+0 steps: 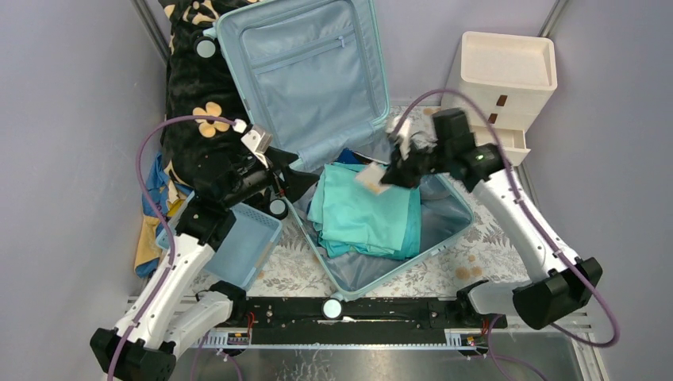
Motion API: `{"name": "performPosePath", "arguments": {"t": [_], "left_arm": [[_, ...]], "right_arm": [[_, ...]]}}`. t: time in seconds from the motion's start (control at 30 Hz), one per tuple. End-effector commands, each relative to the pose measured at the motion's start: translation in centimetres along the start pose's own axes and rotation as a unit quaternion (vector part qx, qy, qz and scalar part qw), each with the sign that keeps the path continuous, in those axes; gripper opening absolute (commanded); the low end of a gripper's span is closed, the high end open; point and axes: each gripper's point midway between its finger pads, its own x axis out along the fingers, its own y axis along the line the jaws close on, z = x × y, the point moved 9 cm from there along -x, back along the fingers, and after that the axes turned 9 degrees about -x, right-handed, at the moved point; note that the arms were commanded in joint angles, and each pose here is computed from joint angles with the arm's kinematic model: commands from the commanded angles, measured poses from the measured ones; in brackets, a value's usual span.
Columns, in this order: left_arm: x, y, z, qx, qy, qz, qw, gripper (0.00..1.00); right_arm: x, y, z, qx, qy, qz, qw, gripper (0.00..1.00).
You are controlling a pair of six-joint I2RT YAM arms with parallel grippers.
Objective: Open, take out, and arrange the luggage
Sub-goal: Pick up the personal item from the luggage, then place the personal item in the drawer.
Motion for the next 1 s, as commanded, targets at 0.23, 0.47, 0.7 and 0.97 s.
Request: {"name": "performPosePath", "arguments": {"t": [0.23,0.47,0.7,0.97], "left_arm": [[3.4,0.5,3.1,0.056,-0.082,-0.065,0.993,0.98],[3.8,0.8,2.9,0.058,-0.102,-0.068,0.991,0.98],[3.8,1.1,2.5,0.047,-0.107,-0.058,0.991,0.98],[3.9,1.5,2.2,0.039,-0.102,-0.044,0.993,0.98]], "right_arm": [[-17.2,-16.1,-6.9,-0.006,0.195,-0.351,0.916,0.0],[-23.5,-23.5,-12.1,-0.113,0.359,-0.375,0.847,0.0],[-21.5,-27.5,-15.4,-0.261,0.398,-0.247,0.844,0.02],[-19.0,-30.2,-19.0,-0.285,0.414,-0.219,0.836,0.12]]}}
